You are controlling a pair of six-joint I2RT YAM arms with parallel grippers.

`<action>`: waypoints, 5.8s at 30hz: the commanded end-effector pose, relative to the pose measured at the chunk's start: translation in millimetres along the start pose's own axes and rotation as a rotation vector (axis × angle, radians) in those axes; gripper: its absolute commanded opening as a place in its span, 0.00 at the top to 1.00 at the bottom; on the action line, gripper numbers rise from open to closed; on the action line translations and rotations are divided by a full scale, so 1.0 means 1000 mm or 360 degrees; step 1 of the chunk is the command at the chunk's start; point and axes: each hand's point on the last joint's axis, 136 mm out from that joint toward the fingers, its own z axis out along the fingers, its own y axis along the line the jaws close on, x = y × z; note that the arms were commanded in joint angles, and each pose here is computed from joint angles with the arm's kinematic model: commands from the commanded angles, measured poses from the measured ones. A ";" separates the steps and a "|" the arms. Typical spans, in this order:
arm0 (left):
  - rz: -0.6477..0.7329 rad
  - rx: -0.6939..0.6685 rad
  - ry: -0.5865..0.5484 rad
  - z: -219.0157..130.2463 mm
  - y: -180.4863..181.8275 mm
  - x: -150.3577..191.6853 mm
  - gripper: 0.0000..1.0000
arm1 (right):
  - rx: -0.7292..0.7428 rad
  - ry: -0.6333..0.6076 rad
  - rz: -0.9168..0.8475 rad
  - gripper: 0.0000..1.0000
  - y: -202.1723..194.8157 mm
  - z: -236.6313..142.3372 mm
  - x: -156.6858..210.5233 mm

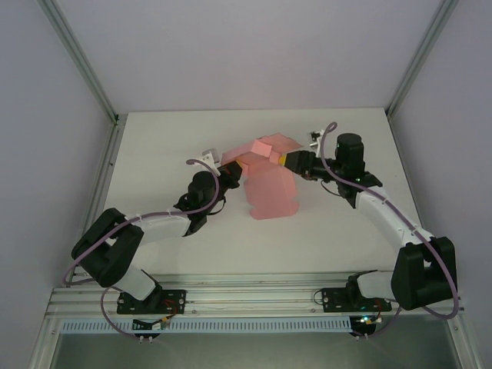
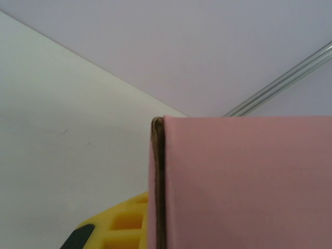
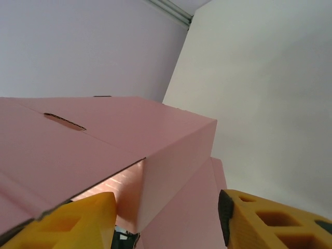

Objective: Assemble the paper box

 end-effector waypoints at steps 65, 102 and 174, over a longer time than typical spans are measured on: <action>0.0249 0.0127 0.0435 -0.008 0.002 0.040 1.00 | 0.0253 0.0234 -0.0905 0.30 0.024 -0.064 0.020; 0.0254 -0.0120 0.0489 -0.006 0.022 0.038 1.00 | 0.0677 0.0385 -0.1267 0.49 0.006 0.018 0.047; -0.0278 -0.1208 0.0884 -0.068 0.025 0.033 1.00 | 0.1535 0.0103 -0.1444 0.89 -0.084 0.073 -0.002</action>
